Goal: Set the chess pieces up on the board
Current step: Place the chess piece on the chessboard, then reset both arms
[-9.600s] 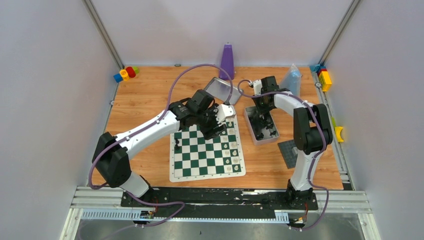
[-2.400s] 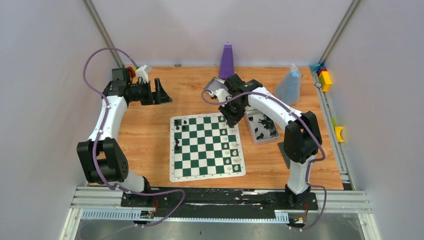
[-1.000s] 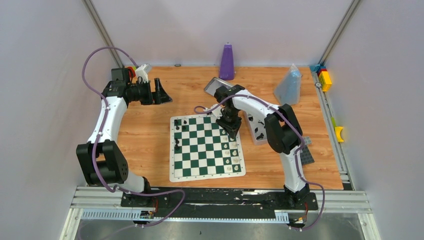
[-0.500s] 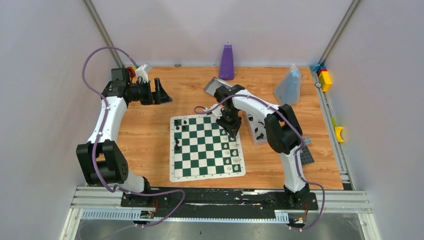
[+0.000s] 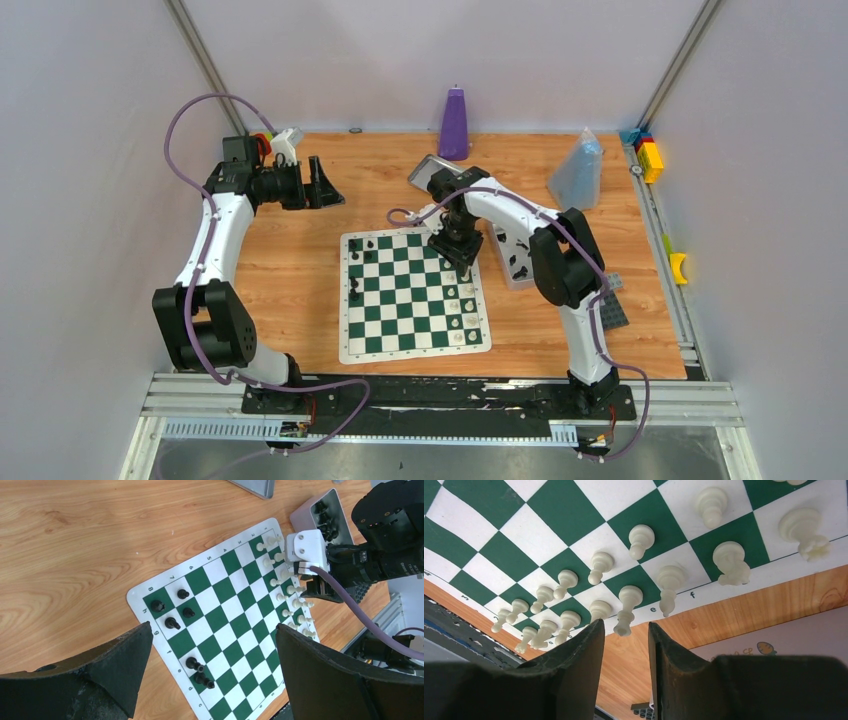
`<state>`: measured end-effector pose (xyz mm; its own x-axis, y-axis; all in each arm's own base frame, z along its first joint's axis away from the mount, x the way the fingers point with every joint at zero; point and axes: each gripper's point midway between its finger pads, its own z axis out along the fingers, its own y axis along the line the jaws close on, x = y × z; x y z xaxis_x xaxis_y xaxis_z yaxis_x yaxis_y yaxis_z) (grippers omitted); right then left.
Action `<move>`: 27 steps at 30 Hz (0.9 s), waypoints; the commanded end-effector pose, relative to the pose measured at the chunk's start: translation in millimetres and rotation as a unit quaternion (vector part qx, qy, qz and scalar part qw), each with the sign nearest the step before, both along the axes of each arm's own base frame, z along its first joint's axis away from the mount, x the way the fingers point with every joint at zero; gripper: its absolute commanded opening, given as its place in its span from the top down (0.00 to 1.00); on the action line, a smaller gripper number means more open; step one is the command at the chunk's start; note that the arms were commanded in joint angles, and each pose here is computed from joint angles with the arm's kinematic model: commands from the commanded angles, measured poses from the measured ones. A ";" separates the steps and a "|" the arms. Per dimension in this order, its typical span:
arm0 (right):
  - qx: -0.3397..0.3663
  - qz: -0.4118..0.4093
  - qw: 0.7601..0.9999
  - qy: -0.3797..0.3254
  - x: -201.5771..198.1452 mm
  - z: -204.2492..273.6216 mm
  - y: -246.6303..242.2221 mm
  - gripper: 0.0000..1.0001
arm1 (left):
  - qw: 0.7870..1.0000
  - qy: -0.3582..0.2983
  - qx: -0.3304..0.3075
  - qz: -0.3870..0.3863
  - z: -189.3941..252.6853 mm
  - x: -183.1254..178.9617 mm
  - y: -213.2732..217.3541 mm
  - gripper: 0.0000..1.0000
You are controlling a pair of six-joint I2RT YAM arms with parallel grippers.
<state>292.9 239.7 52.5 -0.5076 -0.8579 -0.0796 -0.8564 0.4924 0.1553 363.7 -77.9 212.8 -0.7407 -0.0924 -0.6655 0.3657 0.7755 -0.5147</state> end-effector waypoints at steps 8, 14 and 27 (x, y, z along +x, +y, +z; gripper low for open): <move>0.092 -0.039 0.994 -0.050 13.2 57.7 18.1 0.59 | 0.999 -0.029 0.015 -0.006 10.0 0.2 3.7 0.00; 0.149 -0.095 0.975 -0.135 47.2 102.5 -0.6 0.53 | 0.998 -0.042 0.049 0.017 17.9 1.5 15.4 0.00; 0.274 -0.268 0.862 -0.331 121.0 200.7 -104.1 0.18 | 0.967 -0.118 0.190 0.126 46.5 3.2 71.1 0.00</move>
<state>393.3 150.7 215.5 -0.6025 -0.3837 -0.6999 -0.5778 0.8146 0.0508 362.7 -35.9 229.2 -0.6552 -0.0249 -0.7551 0.2761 0.9224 -0.2700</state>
